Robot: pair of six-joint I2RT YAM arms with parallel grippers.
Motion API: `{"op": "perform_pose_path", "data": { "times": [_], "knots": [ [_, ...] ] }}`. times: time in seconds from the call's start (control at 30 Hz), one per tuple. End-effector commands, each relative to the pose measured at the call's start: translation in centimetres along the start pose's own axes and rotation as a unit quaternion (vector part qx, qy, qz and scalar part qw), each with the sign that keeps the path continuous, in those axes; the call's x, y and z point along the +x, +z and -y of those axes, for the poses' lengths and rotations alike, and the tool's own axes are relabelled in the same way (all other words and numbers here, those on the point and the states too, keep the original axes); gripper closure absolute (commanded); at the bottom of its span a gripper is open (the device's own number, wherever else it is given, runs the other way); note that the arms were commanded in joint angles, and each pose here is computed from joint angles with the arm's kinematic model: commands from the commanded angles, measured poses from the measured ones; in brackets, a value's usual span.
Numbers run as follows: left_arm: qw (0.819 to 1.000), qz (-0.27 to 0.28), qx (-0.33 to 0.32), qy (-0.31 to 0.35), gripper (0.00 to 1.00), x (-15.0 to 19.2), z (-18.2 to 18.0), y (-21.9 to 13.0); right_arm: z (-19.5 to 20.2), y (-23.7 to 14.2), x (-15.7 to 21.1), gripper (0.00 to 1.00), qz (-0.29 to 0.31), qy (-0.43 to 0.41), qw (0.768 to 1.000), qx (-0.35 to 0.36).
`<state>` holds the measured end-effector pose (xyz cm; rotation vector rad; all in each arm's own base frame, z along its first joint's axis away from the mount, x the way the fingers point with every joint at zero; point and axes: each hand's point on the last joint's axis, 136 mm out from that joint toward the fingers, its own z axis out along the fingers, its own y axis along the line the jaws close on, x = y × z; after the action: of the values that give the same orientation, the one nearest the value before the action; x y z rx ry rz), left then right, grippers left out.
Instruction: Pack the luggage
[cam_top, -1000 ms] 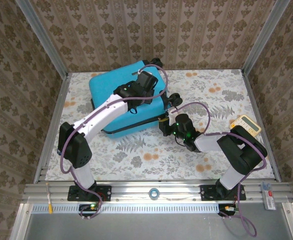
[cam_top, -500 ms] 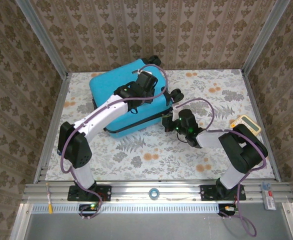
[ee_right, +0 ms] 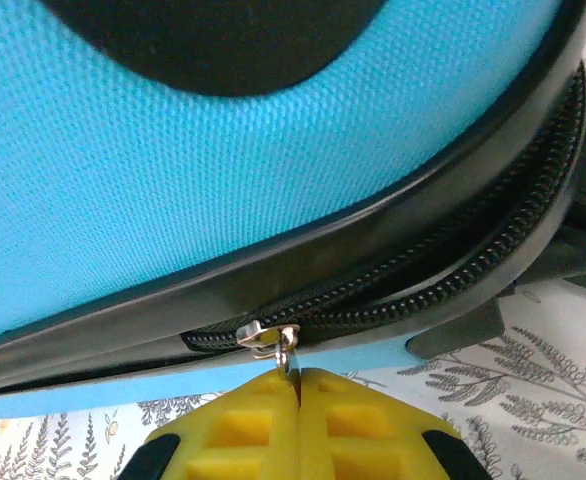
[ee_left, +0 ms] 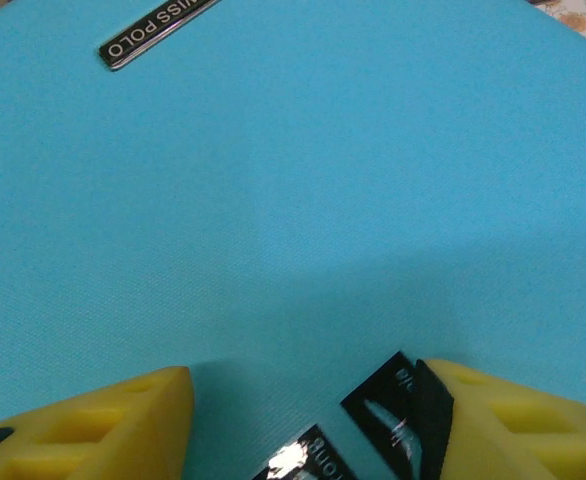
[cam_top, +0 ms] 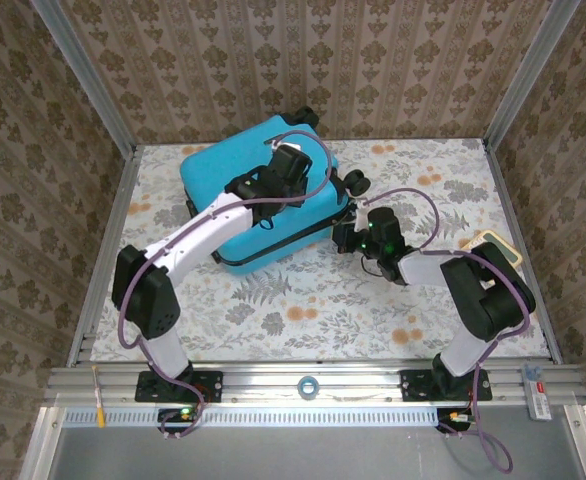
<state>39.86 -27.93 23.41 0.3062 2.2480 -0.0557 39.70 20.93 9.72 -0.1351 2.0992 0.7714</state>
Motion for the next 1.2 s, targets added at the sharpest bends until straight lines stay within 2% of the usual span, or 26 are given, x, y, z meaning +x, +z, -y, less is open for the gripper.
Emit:
{"op": "perform_pose_path", "data": {
  "times": [0.0, 0.17, 0.27, 0.37, 0.47, 0.57, 0.73, 0.8, 1.03, 1.17],
  "knots": [
    [0.997, -0.073, -0.029, 0.025, 0.39, 4.2, -2.3, 0.3, 2.8, 0.2, -1.2, 1.00, 0.009, 0.008, 0.999, 0.040],
    [0.996, -0.076, -0.016, 0.043, 0.39, 4.3, -2.6, 0.7, 0.4, 0.5, 0.2, 1.00, -0.015, -0.035, 0.999, 0.000],
    [0.995, -0.066, 0.037, 0.066, 0.40, 4.3, -2.2, 1.1, -0.4, 0.6, 1.1, 1.00, -0.028, -0.051, 0.998, -0.004],
    [0.992, -0.075, 0.084, 0.060, 0.41, 4.7, -2.8, 1.2, -1.6, 0.6, 1.5, 1.00, -0.029, -0.058, 0.998, -0.017],
    [0.991, -0.085, 0.091, 0.057, 0.42, 5.3, -3.9, 0.9, -2.7, 0.7, 1.9, 1.00, -0.031, -0.070, 0.997, -0.023],
    [0.991, -0.090, 0.082, 0.051, 0.42, 5.7, -5.0, 0.8, -1.4, 0.8, 1.4, 1.00, -0.021, -0.058, 0.998, -0.002],
    [0.990, -0.105, 0.080, 0.039, 0.42, 6.6, -5.7, 1.7, 3.5, 0.7, -0.9, 1.00, -0.003, -0.014, 0.999, 0.049],
    [0.990, -0.111, 0.074, 0.038, 0.43, 7.1, -6.1, 2.2, 4.5, 0.5, -1.7, 1.00, -0.001, -0.006, 0.999, 0.048],
    [0.990, -0.114, 0.071, 0.043, 0.45, 7.4, -7.1, 2.9, 1.6, 1.9, -1.0, 1.00, -0.034, -0.039, 0.996, -0.070],
    [0.989, -0.084, 0.103, 0.058, 0.45, 5.1, -6.0, 1.8, 0.3, 2.0, -0.3, 1.00, -0.032, -0.044, 0.994, -0.094]
  ]
}}
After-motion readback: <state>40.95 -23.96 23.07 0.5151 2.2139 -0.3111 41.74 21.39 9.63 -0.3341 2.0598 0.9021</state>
